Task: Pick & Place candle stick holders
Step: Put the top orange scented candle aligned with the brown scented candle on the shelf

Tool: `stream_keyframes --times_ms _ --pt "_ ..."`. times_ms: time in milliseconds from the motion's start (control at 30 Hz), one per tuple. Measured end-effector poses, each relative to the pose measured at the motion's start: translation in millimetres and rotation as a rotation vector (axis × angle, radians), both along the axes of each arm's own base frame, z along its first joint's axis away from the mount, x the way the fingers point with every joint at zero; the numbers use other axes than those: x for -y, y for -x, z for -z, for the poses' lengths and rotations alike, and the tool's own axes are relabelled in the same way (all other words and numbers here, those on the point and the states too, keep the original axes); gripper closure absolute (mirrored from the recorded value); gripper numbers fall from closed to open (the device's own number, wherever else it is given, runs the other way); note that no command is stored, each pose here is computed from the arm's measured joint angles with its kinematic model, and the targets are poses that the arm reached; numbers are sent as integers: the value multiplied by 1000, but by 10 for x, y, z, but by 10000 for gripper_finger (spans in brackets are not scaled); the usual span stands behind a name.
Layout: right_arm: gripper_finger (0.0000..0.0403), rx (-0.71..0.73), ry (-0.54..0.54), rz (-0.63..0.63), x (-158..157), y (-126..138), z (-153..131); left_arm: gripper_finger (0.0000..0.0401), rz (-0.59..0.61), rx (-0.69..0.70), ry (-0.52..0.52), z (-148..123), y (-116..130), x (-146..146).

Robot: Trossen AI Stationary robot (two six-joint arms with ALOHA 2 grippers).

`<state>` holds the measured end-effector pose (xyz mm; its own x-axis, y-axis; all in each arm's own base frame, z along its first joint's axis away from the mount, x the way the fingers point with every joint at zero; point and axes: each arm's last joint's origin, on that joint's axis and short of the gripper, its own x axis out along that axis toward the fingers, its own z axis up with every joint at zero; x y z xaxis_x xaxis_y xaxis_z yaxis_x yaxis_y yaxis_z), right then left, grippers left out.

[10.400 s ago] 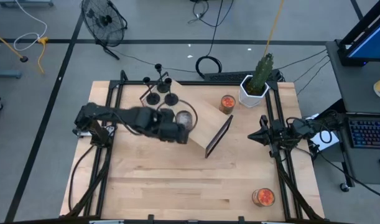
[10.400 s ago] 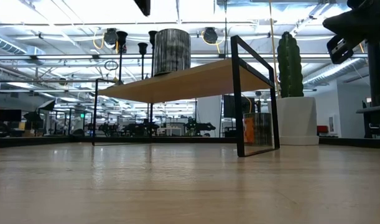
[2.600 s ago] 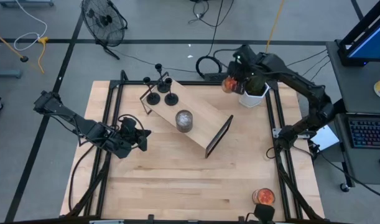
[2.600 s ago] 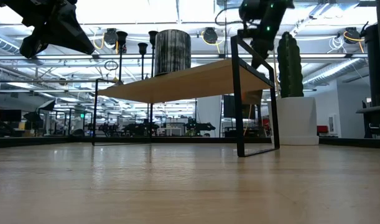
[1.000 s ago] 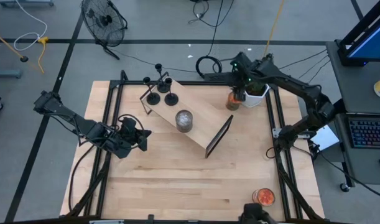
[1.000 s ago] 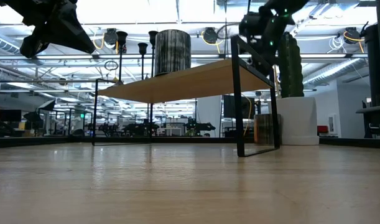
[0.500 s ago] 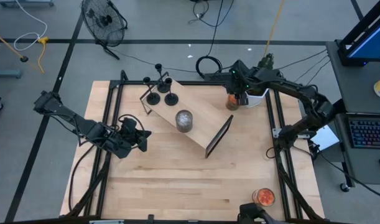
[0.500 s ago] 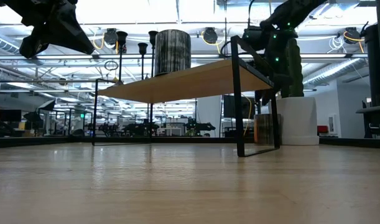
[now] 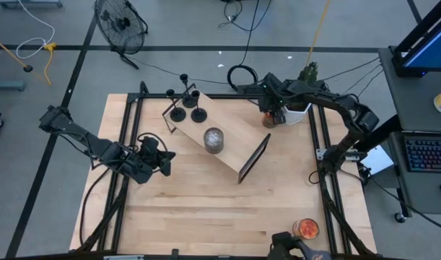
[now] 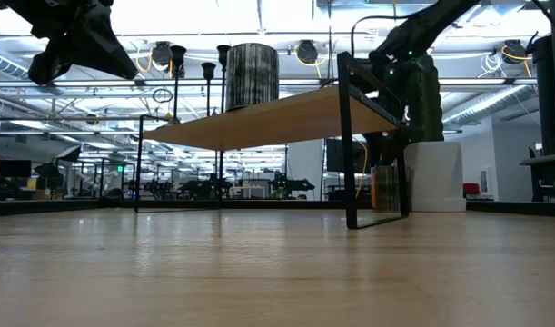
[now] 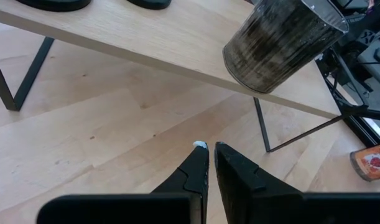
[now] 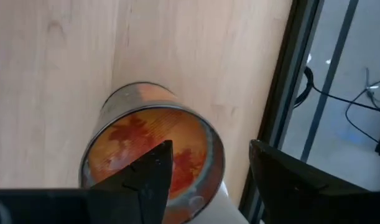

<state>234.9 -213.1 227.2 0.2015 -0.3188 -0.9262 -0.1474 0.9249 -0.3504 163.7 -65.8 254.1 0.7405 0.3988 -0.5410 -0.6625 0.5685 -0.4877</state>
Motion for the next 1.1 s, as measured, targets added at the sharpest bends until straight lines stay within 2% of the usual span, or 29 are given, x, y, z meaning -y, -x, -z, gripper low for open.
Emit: stream_keyframes --times_ms 167,267,400,600,900,1100 --pt "199 -23 -23 -2 29 -4 77 368 3 -1 3 1 0 1" --pt "200 -28 -74 2 60 9 145 368 5 -3 0 1 0 1" --pt "216 -19 -96 28 102 29 171 368 5 -4 0 1 1 1" --pt "273 6 -100 112 110 24 174 368 5 -5 1 2 1 0" --pt "391 50 -82 136 134 -14 176 368 4 -9 0 5 5 -1" --pt "396 60 -72 160 139 -22 171 368 3 -9 1 5 4 -2"
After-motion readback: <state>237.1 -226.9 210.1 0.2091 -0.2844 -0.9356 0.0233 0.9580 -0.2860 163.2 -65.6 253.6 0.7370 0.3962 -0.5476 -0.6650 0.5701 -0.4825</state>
